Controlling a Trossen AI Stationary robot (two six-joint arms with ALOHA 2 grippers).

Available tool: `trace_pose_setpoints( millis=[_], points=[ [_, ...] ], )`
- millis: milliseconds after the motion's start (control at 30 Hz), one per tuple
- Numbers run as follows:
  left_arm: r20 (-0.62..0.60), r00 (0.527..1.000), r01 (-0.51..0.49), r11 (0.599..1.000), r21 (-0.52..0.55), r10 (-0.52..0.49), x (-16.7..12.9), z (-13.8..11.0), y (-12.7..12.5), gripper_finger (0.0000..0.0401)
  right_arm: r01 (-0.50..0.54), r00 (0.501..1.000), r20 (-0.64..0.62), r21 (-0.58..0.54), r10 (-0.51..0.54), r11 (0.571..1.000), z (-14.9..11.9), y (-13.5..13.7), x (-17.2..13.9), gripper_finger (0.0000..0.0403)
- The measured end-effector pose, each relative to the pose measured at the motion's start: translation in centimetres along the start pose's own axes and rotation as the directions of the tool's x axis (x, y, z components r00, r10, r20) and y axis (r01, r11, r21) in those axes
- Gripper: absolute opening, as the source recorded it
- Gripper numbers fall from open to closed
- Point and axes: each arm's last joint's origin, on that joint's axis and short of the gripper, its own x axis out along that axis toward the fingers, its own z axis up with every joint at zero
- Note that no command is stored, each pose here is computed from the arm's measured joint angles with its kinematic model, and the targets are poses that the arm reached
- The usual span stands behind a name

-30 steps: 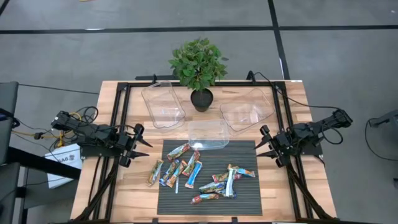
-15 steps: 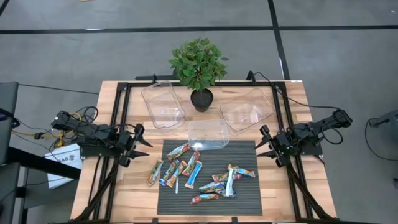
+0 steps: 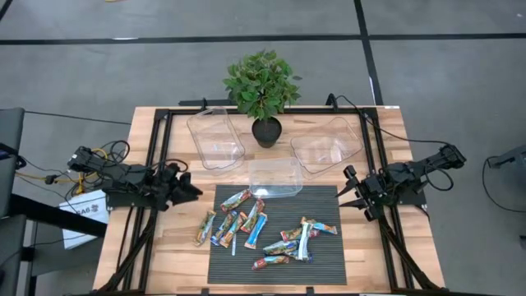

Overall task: Pick and place Granola Bars by type
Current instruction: Put the red granola bar into the left transparent bin

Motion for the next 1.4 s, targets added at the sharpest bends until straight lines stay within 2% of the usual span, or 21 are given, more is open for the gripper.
trace_pose_setpoints(
  millis=[433,600,767,933,1100,1267,1400],
  points=[
    [0.044,0.999,-0.029,0.999,-0.027,0.03,0.0,0.2,0.0,0.0169,0.0,1.0,0.0,0.0,0.0,1.0,0.0,0.0,0.0,0.0133],
    [0.057,0.985,-0.165,0.986,0.005,0.164,0.0,0.6,-0.1,0.0169,0.0,1.0,0.0,0.0,0.0,1.0,0.0,0.0,0.0,0.0134],
    [0.094,0.958,-0.276,0.96,0.053,0.27,0.7,2.2,-1.6,0.0169,0.0,1.0,0.001,0.0,0.0,1.0,0.0,0.0,0.0,0.0133],
    [0.09,0.906,-0.422,0.902,0.096,0.414,2.5,3.5,-3.0,0.0169,0.0,1.0,0.0,0.0,0.0,1.0,0.0,0.0,0.0,0.0134],
    [0.005,0.843,-0.533,0.836,0.13,0.538,5.7,4.4,-4.5,0.0169,0.0,1.0,0.001,0.0,0.0,1.0,0.0,0.0,0.0,0.0133],
    [-0.103,0.718,-0.672,0.724,0.153,0.688,10.0,4.8,-5.8,0.0169,0.0,1.0,0.0,0.0,0.0,1.0,0.0,0.0,0.0,0.0134],
    [-0.189,0.611,-0.738,0.639,0.216,0.769,13.6,4.8,-6.5,0.0169,0.0,1.0,0.0,0.0,0.0,1.0,0.0,0.0,0.0,0.0133]
  ],
)
